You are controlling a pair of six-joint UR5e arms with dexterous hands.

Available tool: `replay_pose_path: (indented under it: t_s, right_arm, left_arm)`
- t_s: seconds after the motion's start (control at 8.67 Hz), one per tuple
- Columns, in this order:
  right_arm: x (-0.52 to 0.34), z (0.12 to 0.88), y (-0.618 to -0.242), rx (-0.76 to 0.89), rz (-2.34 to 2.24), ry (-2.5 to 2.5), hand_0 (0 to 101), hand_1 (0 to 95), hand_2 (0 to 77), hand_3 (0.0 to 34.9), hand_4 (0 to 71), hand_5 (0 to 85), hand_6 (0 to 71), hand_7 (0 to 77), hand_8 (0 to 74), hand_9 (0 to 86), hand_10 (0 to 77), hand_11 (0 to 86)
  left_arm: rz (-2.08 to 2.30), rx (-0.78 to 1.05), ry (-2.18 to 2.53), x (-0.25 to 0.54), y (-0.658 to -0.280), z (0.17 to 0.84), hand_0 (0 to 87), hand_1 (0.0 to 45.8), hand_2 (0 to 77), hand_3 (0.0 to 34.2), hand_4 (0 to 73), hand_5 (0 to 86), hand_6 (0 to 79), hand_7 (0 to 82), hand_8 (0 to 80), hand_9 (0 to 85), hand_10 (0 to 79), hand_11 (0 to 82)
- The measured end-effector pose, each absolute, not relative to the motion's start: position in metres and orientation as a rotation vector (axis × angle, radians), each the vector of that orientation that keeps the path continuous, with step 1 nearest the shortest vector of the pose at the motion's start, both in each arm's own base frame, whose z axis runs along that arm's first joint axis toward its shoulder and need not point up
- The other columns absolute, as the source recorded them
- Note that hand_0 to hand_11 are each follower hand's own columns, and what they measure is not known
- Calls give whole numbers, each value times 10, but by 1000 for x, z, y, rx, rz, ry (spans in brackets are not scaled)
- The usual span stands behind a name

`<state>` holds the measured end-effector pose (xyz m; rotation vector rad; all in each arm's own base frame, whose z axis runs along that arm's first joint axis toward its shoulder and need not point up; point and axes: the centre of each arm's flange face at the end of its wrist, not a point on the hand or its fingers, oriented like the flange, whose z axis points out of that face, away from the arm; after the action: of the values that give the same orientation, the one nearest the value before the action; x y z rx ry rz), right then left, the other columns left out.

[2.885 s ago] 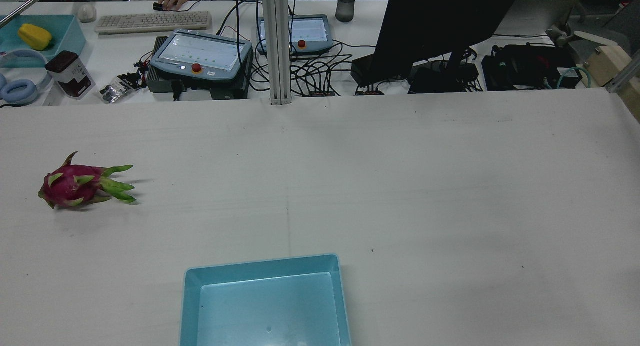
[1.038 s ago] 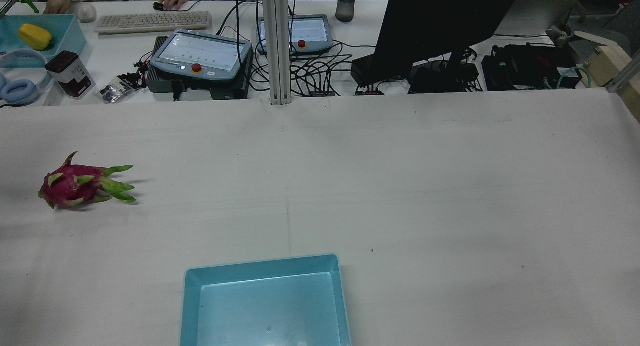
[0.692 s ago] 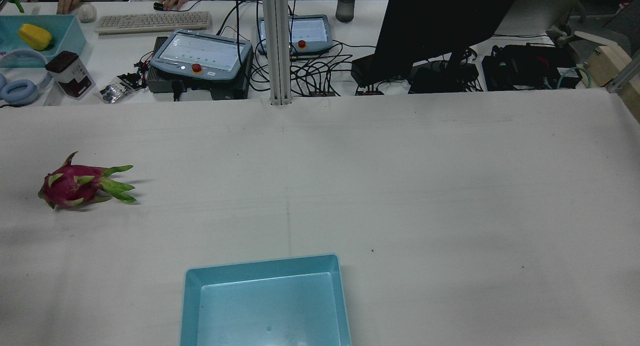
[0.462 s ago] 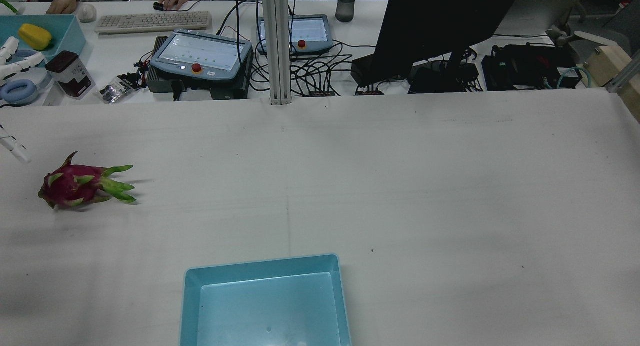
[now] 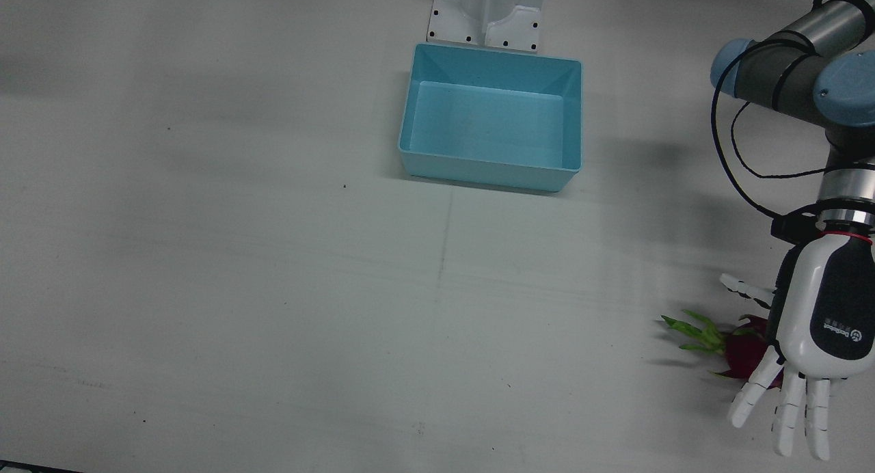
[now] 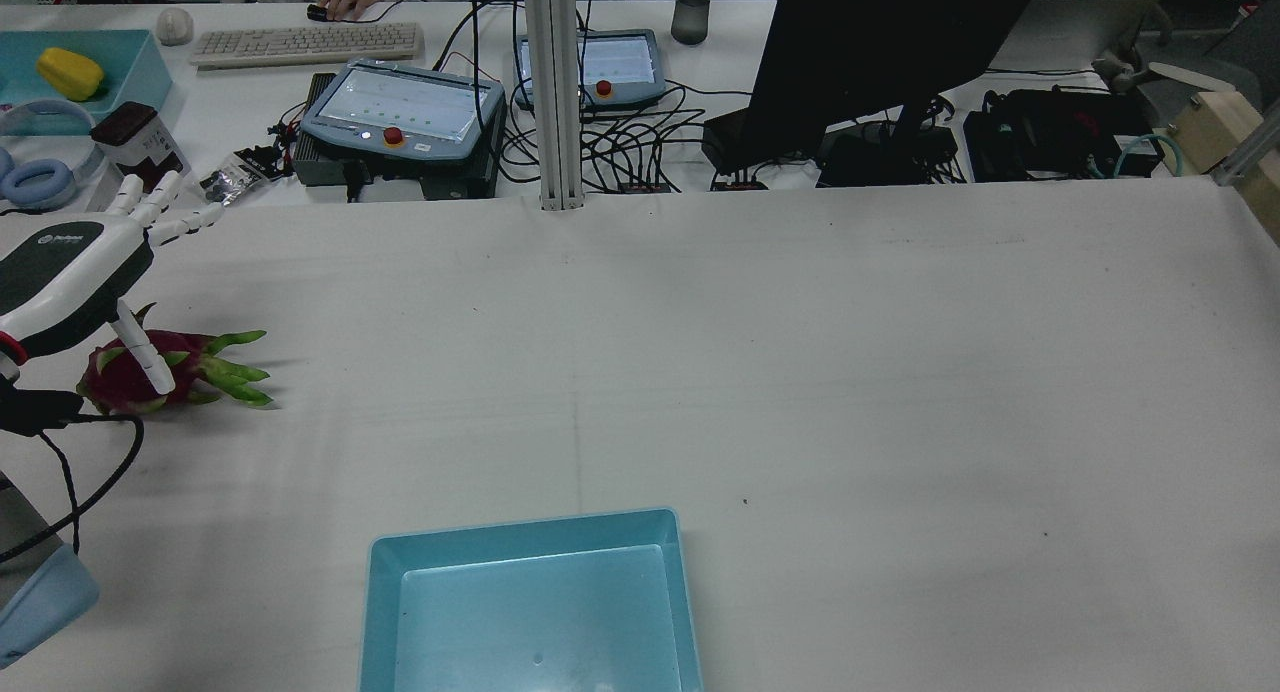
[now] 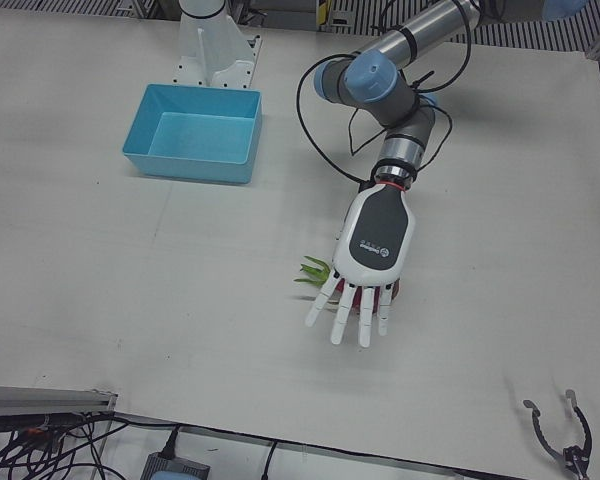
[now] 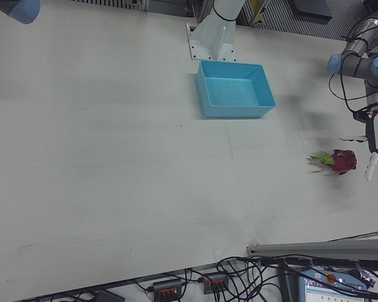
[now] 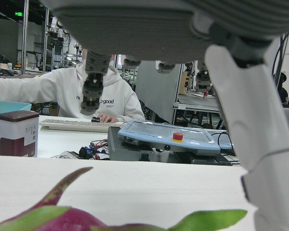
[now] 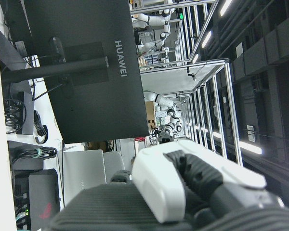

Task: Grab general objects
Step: 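Move the left hand down beside the pink dragon fruit, then close the left hand's fingers around the dragon fruit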

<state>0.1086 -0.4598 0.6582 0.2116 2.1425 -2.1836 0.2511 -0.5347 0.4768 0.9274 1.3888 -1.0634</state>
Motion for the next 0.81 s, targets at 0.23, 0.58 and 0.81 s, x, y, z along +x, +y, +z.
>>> replay_pose_path:
  t_s: [0.23, 0.58, 0.81]
  right_arm:
    - [109, 658, -460, 212, -2184, 2142, 0, 949, 774, 0, 0, 0, 0, 0, 0, 5, 0, 5]
    - [108, 659, -460, 212, -2185, 2142, 0, 949, 774, 0, 0, 0, 0, 0, 0, 5, 0, 0]
    - [108, 659, -460, 212, -2185, 2142, 0, 949, 774, 0, 0, 0, 0, 0, 0, 5, 0, 0]
  left_arm:
    - [-1014, 927, 1311, 276, -534, 480, 466, 0, 0, 149, 22, 22, 5, 5, 11, 5, 393, 0]
    - [-1023, 940, 1234, 279, -539, 511, 464, 0, 0, 211, 44, 22, 5, 5, 11, 5, 393, 0]
    - [-1033, 947, 1207, 274, -540, 519, 438, 0, 0, 213, 49, 22, 5, 5, 11, 5, 393, 0]
